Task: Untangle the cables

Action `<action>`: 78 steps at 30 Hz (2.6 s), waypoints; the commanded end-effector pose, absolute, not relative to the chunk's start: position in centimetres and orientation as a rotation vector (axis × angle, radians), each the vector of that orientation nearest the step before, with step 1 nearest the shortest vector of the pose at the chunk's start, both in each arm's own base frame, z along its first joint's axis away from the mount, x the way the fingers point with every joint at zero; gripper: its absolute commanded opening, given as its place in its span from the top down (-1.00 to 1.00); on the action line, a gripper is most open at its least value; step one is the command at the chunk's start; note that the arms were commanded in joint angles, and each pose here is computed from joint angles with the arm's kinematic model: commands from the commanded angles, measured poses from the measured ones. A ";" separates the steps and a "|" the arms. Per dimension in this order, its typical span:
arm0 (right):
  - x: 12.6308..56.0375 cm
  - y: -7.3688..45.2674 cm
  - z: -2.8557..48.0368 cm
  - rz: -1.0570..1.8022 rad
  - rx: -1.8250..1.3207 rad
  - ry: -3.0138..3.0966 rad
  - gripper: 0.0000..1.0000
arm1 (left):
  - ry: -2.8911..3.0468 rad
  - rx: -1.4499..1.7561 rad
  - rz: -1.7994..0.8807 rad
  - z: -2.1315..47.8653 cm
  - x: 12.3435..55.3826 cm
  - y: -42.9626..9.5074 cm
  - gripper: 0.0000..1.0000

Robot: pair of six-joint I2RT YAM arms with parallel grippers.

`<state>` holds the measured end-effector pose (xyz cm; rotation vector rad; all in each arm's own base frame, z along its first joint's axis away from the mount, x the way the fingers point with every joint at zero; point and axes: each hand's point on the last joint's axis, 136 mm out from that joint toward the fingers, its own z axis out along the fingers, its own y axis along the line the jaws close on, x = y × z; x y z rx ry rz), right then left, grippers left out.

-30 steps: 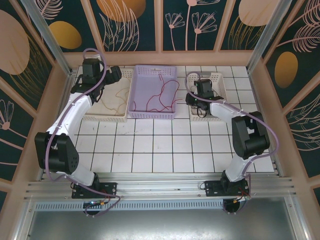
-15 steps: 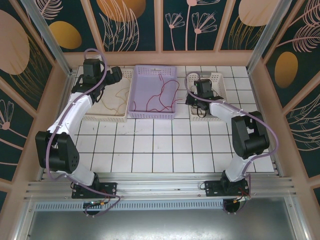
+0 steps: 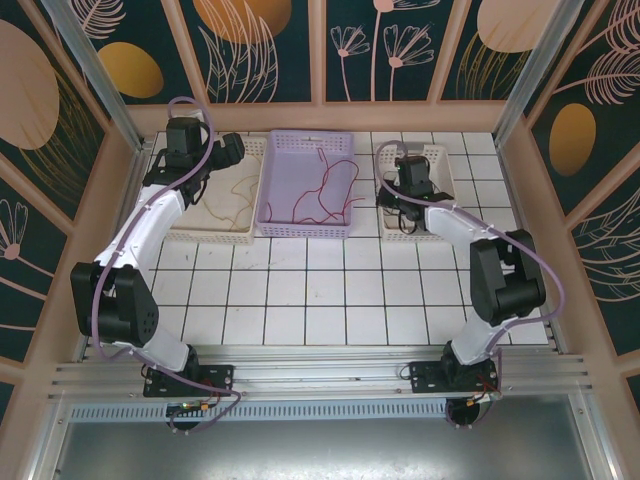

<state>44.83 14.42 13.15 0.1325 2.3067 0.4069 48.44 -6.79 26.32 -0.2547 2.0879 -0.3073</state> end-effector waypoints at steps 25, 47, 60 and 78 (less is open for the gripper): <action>43.5 9.5 17.4 0.378 0.326 2.213 -0.14 | 2.085 -0.264 -0.326 27.0 48.7 -6.8 -0.89; 41.2 22.7 14.0 0.886 0.288 2.339 -0.20 | 2.079 -0.259 -0.330 27.4 48.4 -6.8 -0.90; 43.1 24.2 11.2 0.839 0.298 2.374 0.05 | 2.050 -0.263 -0.331 28.2 48.0 -6.6 -0.95; 44.8 26.0 13.5 0.784 0.209 2.327 0.94 | 2.038 -0.266 -0.326 28.5 47.7 -6.5 -0.97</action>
